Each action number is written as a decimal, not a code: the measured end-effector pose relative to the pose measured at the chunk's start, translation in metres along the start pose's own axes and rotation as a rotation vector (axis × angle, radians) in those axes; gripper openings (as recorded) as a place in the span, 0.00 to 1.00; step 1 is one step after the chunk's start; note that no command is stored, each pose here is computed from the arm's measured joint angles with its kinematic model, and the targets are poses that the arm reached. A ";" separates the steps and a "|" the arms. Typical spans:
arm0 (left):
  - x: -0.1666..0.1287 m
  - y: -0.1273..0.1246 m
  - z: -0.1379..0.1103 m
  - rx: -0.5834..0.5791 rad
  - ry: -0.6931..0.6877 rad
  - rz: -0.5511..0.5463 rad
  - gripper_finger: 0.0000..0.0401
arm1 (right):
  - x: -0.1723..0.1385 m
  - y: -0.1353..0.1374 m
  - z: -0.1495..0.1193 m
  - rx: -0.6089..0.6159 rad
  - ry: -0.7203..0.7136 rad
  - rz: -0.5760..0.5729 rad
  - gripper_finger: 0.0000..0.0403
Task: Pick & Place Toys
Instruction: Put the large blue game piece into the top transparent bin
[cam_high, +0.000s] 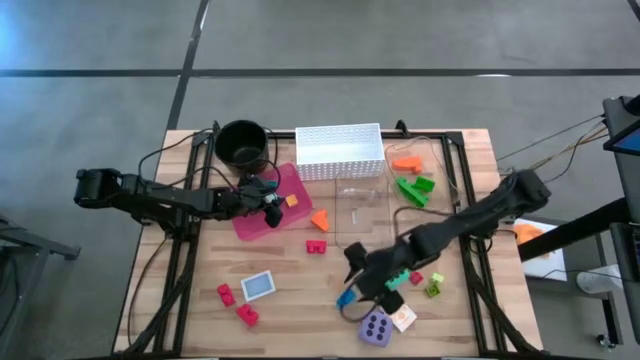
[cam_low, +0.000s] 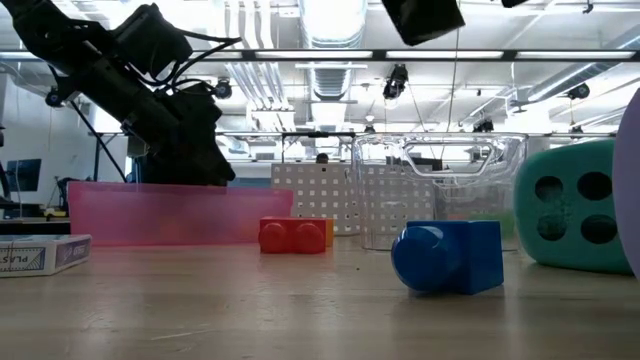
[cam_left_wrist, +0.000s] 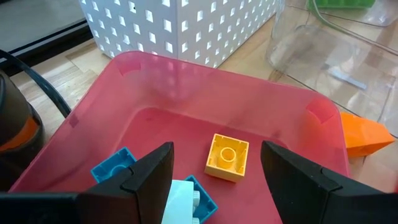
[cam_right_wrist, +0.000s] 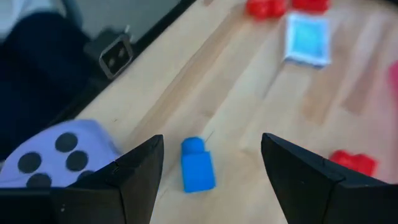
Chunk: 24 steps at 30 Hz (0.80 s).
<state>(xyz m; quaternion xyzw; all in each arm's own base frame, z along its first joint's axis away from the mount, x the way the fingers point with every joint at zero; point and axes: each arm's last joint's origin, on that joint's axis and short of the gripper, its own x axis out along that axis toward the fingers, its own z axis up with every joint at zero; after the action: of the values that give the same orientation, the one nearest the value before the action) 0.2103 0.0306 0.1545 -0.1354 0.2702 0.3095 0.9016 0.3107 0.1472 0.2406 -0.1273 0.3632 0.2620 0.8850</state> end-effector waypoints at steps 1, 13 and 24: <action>0.000 0.000 0.000 0.001 0.000 0.000 0.61 | 0.006 0.002 0.001 -0.002 0.035 0.005 0.67; 0.000 0.000 0.000 -0.004 0.002 -0.006 0.61 | 0.082 0.001 0.004 0.012 0.383 0.035 0.67; 0.000 -0.001 0.000 -0.047 0.003 -0.022 0.61 | 0.108 0.001 0.006 0.055 0.434 0.116 0.67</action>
<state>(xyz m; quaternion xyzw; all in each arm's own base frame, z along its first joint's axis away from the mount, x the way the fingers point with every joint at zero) 0.2110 0.0301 0.1548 -0.1601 0.2628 0.3057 0.9010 0.3781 0.1907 0.1681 -0.1354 0.5590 0.2687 0.7726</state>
